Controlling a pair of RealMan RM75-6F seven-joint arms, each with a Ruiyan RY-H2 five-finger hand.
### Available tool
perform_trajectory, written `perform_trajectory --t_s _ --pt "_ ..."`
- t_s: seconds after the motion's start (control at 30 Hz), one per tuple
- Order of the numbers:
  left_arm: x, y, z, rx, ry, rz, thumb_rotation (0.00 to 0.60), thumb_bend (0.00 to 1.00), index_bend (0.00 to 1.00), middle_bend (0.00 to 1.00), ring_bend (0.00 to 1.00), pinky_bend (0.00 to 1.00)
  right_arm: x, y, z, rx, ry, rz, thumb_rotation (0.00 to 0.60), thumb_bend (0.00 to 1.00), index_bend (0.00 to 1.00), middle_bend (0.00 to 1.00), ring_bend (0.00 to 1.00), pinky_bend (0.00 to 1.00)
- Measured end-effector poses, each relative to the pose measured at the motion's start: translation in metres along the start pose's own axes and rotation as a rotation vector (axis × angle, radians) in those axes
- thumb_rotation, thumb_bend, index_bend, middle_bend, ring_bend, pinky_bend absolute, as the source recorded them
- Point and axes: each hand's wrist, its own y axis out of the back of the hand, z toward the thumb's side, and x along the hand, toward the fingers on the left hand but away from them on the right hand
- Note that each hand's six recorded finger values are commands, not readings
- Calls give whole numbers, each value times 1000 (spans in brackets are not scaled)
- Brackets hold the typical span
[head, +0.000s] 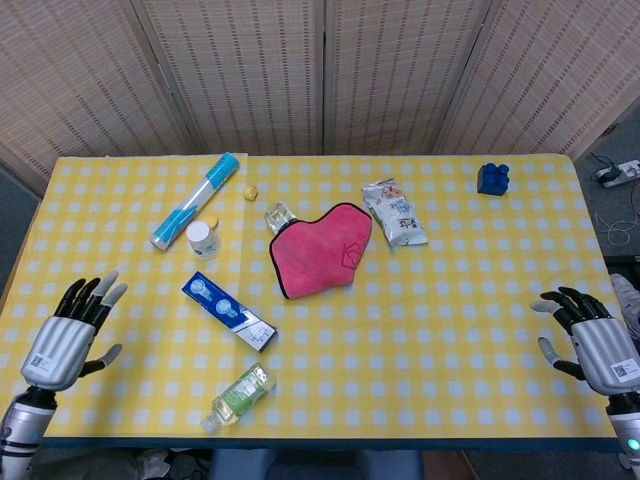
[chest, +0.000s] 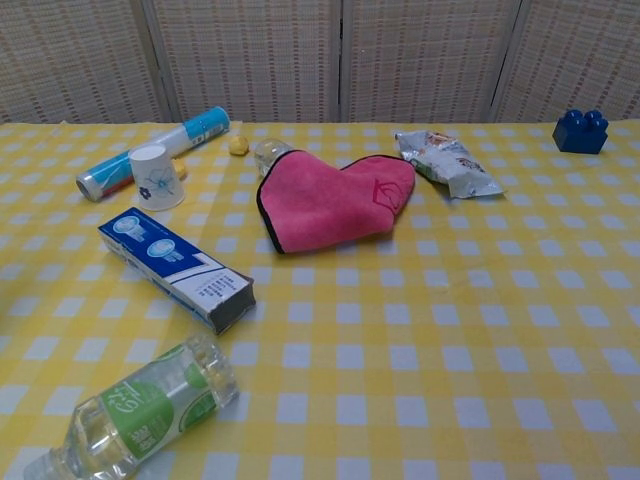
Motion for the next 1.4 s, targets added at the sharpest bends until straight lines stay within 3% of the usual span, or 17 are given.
perform_trajectory --t_s 0.23,0.63,0.93,1.4 --pt "41 -9 24 70 -156 -68 600 261 98 36 53 11 1 -1 -1 2 -10 5 600 326 299 233 135 184" --pt "91 -31 57 224 -322 -179 600 261 103 37 53 11 -1 -3 -3 3 -18 14 600 326 300 233 135 184" --pt "115 -50 69 335 -374 -243 600 261 103 37 53 11 -2 -5 -4 0 -20 19 600 326 300 233 135 184" --pt "139 -67 90 442 -417 -272 600 261 109 37 56 11 -1 -8 -12 -7 -42 26 600 326 300 233 135 184"
